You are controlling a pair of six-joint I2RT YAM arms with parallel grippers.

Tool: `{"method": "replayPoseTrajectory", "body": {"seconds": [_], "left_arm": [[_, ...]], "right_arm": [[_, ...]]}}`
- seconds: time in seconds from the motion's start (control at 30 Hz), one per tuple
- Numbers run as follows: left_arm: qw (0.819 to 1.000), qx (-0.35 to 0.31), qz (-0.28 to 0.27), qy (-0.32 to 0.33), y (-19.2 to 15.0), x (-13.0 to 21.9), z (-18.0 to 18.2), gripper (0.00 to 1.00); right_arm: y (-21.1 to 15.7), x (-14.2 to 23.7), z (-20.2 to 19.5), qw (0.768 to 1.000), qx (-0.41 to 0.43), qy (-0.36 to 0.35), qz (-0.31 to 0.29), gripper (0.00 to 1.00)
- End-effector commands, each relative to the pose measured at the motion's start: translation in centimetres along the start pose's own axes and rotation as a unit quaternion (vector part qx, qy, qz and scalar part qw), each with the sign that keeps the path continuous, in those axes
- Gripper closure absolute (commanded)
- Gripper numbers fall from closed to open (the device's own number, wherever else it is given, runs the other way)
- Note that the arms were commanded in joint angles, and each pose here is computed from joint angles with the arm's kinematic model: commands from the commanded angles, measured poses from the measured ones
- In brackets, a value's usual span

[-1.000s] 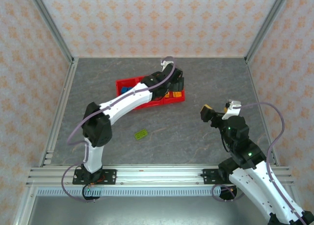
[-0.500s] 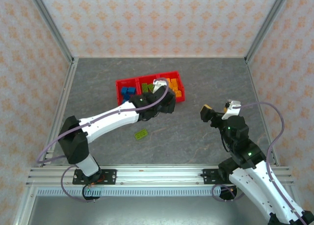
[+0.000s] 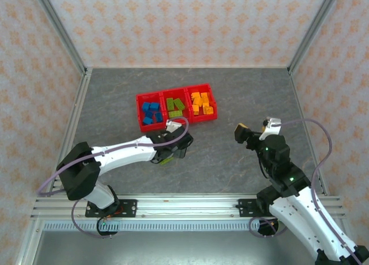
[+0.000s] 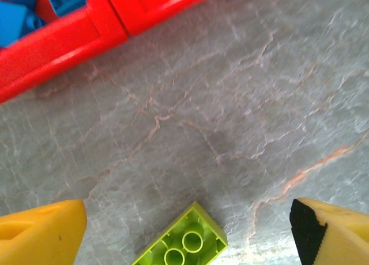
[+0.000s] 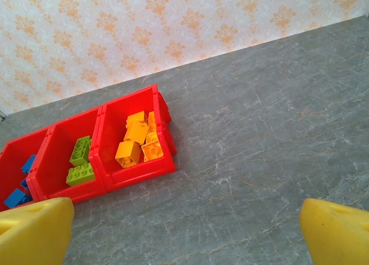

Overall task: Sort the legos into containers by color
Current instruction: Pick up the lego from the middle-left of the table.

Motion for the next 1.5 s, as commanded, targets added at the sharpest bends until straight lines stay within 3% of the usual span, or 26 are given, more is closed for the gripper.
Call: {"method": "replayPoseTrajectory", "body": {"seconds": [0.0,0.33,0.7,1.1,1.47], "left_arm": [[1.0,-0.004,0.027,0.011,-1.6,-1.0,0.5,0.07],[0.998,-0.004,0.055,0.036,-3.3,-4.0,2.1,0.1],[0.995,-0.014,0.099,0.005,-5.5,-5.0,2.4,0.16],[0.99,-0.016,0.141,-0.014,-7.7,-5.5,2.8,0.36],[0.985,-0.013,0.175,-0.004,-9.5,-5.5,3.7,0.39]], "right_arm": [[-0.1,-0.1,-0.4,1.0,-0.008,-0.015,-0.006,0.0],[-0.2,-0.2,-0.4,1.0,-0.007,-0.017,-0.005,0.0],[-0.1,-0.2,-0.6,1.0,-0.009,-0.024,-0.01,0.0],[-0.1,-0.1,-0.7,0.999,-0.01,-0.03,-0.01,0.0],[-0.1,-0.1,-0.8,0.999,-0.01,-0.031,-0.011,0.0]]}}
Point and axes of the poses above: each hand's point on the last joint's axis, 136 mm out from that joint toward the fingers, its own x axis back along the fingers, its own z axis along the line the jaws close on, y = z × x, the point moved 5 cm from there along x, back along the fingers, and after that the axes turned 13 degrees about x, right-handed, at the moved point
